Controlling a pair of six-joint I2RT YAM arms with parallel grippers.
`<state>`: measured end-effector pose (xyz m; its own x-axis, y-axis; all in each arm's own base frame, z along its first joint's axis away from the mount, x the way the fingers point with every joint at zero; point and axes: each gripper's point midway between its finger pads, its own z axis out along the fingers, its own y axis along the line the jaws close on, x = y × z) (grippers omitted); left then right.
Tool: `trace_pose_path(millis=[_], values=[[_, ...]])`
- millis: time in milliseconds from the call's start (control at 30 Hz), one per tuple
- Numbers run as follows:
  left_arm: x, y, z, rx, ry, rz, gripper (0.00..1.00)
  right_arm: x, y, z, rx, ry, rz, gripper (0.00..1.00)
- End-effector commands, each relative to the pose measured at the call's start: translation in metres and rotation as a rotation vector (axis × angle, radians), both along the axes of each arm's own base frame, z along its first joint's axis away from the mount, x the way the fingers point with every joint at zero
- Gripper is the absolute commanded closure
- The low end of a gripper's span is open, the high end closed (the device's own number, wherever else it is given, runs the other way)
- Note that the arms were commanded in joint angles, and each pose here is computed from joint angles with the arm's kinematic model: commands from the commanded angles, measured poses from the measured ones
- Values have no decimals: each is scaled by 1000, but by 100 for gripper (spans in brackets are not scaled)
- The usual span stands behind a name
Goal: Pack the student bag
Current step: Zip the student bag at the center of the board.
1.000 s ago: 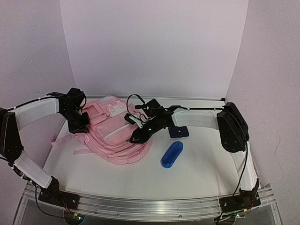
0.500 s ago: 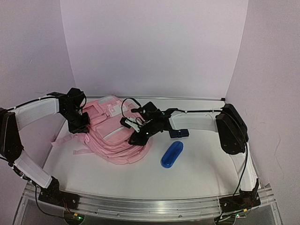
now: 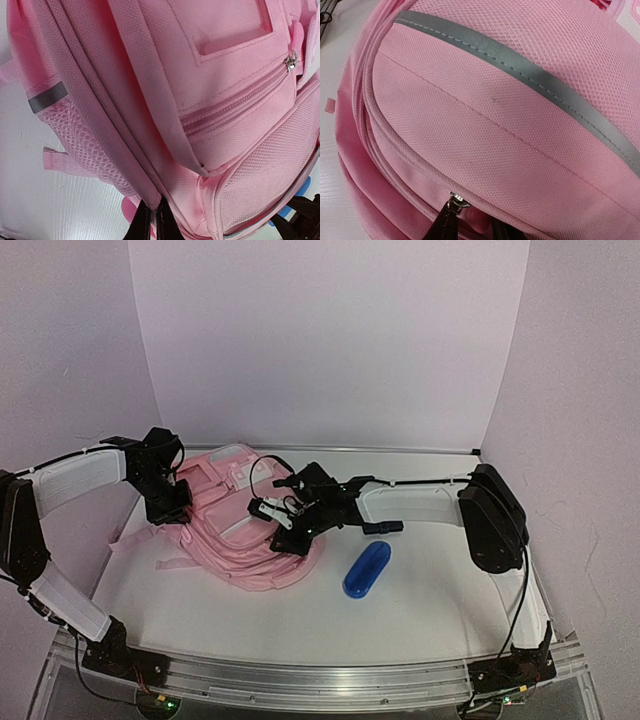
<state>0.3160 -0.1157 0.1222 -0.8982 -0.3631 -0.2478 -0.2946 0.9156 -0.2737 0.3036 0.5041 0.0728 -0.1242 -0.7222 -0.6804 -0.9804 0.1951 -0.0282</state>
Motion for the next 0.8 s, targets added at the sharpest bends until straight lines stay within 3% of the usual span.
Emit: trace_pose_path(millis=[0, 100, 233, 400, 600, 767], values=[[14, -14, 22, -65, -86, -34, 99, -4, 6, -1, -23, -25, 2, 75], [14, -14, 21, -64, -85, -33, 99, -2, 9, -2, -22, -29, -1, 80], [13, -11, 20, -50, -82, -31, 99, -3, 4, -1, -32, -41, 2, 100], [5, 3, 9, -18, -28, -11, 100, -3, -20, 12, -60, -71, -45, 100], [2, 35, -3, -10, 11, 31, 100, 32, -64, 24, -63, -49, -174, 100], [19, 34, 11, -64, -68, -12, 99, 43, -63, 35, -13, 41, -187, 100]])
